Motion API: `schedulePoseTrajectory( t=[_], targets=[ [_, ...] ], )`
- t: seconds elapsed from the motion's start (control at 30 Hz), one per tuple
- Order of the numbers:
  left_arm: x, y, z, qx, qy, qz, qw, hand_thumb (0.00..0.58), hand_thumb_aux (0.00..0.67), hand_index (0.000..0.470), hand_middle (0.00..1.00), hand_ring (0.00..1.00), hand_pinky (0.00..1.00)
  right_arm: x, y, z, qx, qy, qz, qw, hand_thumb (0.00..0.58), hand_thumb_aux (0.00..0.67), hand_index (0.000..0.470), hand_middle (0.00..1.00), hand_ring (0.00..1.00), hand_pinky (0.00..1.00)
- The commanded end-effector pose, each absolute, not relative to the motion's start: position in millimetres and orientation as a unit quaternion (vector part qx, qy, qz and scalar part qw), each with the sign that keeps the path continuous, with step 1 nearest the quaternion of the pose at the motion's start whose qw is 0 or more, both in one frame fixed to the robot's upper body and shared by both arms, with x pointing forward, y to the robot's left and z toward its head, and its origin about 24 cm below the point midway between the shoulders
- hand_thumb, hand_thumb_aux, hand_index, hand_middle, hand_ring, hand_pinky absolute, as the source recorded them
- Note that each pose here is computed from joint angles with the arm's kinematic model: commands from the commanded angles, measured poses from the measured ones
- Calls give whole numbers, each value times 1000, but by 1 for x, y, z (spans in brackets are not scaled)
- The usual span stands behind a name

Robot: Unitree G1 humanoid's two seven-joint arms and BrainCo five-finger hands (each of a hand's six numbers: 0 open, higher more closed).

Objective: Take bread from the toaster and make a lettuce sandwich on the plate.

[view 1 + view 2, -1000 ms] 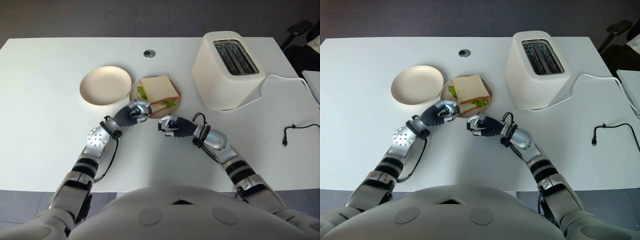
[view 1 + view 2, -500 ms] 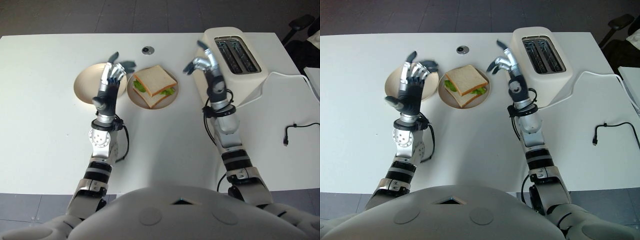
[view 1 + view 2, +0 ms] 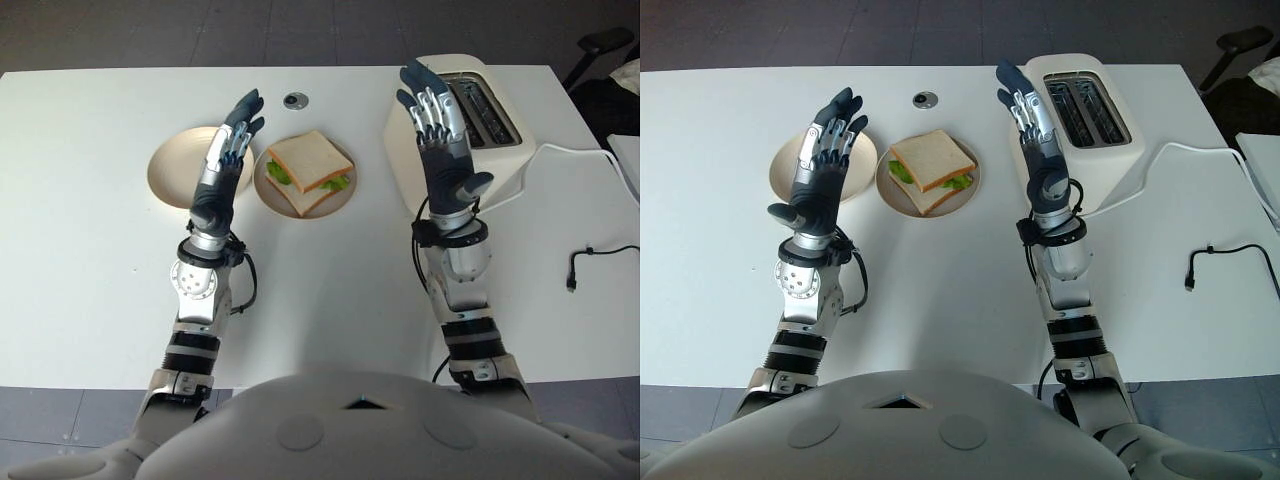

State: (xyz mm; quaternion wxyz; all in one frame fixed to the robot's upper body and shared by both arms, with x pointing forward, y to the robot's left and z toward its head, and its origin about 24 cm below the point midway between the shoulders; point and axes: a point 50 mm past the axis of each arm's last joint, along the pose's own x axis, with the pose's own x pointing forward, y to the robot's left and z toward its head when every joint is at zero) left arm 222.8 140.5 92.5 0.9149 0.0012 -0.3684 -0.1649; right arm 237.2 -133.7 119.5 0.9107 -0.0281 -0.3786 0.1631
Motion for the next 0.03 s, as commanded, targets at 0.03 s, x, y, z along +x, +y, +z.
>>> schedulePoseTrajectory(
  t=[0.03],
  targets=[
    [225,137,88,11,-361,-173,916,0,0,0,0,0,0,236,-133,115,-24,-367,168,914,0,0,0,0,0,0]
  ],
)
